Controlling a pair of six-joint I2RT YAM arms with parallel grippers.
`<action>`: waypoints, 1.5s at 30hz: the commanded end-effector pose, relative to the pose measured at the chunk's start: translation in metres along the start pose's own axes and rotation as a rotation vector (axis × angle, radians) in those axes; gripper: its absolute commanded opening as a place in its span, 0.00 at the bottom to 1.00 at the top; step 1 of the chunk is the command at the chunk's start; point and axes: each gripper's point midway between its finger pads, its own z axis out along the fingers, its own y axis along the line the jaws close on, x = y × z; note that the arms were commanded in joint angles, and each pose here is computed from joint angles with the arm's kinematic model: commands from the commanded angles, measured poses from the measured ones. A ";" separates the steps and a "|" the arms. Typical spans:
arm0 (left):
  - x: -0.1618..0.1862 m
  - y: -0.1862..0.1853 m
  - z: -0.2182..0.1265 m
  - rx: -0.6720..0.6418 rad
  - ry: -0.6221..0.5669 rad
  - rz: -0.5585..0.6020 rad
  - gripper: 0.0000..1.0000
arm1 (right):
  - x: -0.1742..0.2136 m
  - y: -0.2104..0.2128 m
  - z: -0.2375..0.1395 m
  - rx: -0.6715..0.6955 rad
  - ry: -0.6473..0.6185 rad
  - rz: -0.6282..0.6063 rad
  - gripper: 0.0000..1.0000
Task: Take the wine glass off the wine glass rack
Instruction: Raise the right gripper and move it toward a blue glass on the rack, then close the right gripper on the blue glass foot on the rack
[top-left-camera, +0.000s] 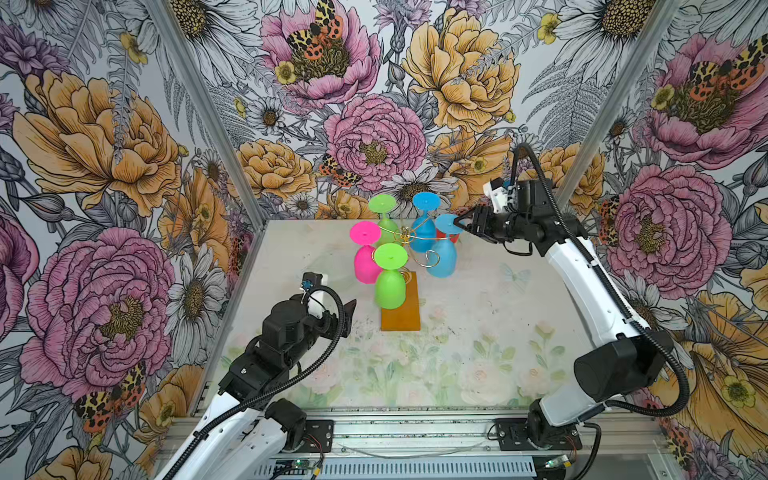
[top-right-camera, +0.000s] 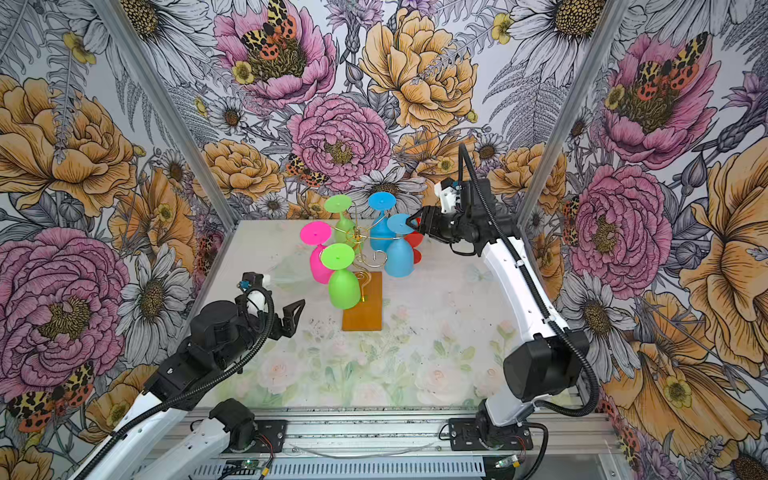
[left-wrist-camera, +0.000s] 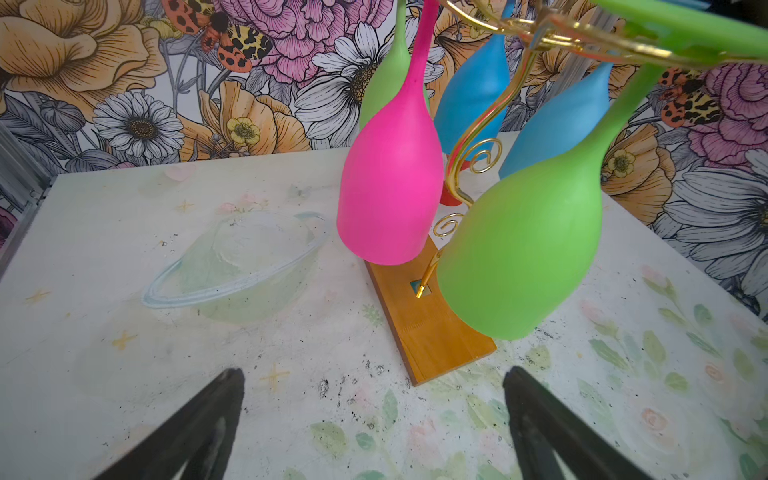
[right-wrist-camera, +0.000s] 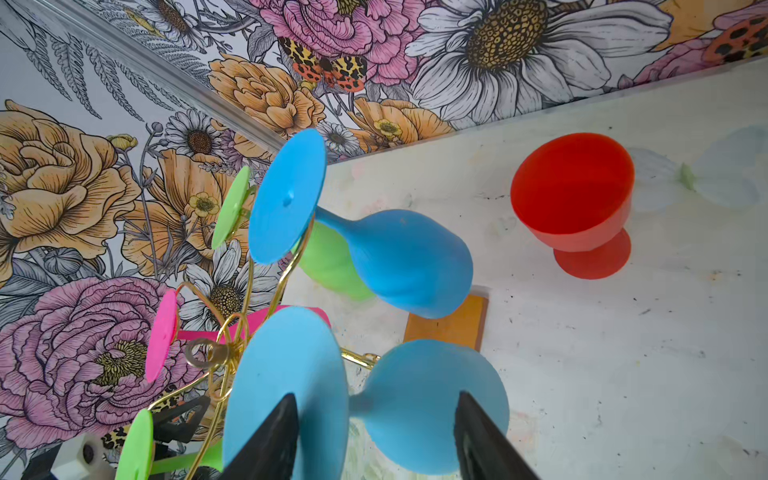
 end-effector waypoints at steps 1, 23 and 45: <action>-0.001 -0.002 0.001 0.017 -0.013 0.012 0.99 | -0.008 0.026 -0.013 -0.080 -0.059 -0.022 0.57; -0.003 -0.001 0.000 0.016 -0.020 0.013 0.99 | -0.009 0.033 -0.008 -0.180 -0.077 0.058 0.28; -0.003 -0.001 -0.001 0.020 -0.025 0.013 0.99 | -0.012 0.041 -0.015 -0.235 -0.093 0.076 0.11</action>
